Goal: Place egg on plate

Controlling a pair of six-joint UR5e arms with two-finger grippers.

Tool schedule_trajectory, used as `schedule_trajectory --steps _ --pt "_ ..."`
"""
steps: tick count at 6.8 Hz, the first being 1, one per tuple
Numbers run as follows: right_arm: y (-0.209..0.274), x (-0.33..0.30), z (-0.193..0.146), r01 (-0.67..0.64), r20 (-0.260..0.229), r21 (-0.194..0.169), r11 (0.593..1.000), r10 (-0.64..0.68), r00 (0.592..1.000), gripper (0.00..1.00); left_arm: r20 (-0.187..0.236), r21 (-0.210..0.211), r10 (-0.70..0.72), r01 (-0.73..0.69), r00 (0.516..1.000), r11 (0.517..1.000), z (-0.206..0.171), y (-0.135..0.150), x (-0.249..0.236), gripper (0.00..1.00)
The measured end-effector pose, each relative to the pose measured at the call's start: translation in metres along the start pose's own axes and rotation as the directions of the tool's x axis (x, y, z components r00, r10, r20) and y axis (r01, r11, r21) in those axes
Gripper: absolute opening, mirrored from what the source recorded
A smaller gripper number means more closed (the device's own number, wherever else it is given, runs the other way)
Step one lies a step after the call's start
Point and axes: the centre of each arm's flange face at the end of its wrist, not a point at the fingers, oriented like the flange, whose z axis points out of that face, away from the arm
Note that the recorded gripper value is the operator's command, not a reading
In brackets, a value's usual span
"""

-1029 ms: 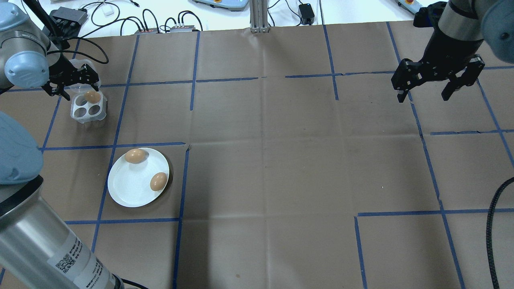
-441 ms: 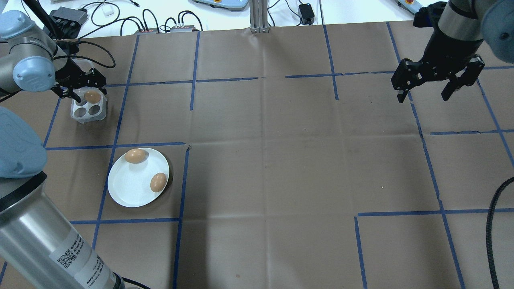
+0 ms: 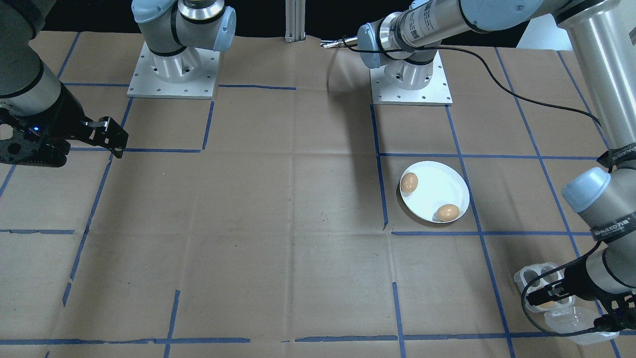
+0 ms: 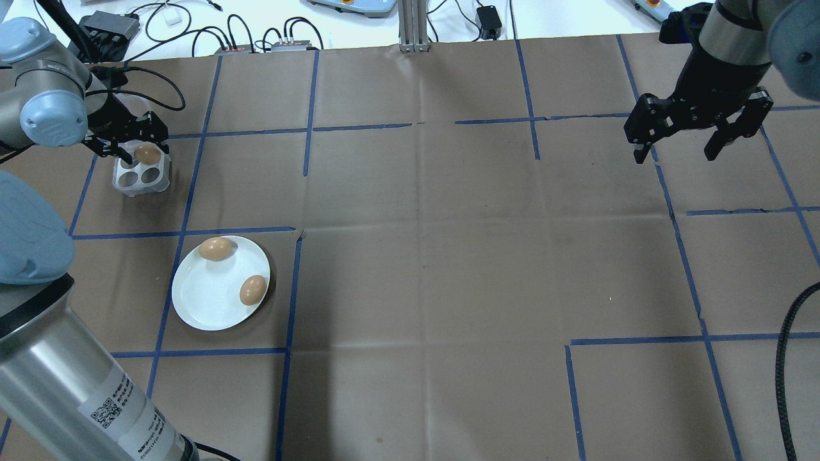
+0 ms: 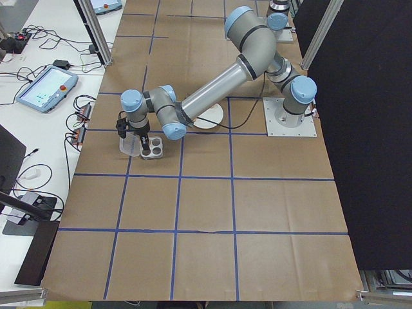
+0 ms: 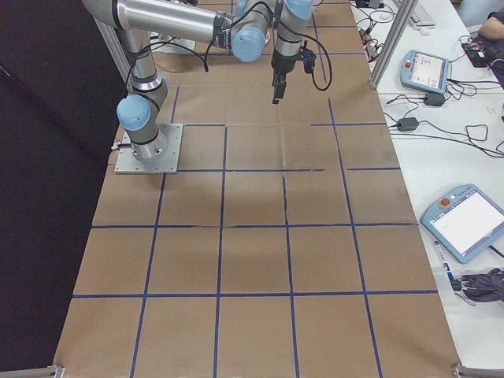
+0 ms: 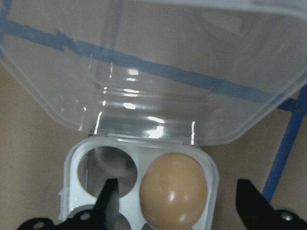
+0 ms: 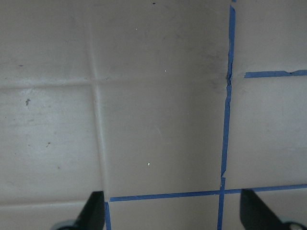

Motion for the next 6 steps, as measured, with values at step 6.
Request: schedule_trajectory --steps 6 --pt "0.000 0.000 0.000 0.000 0.000 0.000 1.000 0.000 1.000 1.00 -0.001 0.035 -0.005 0.005 1.000 0.999 -0.014 -0.002 -0.001 0.09"
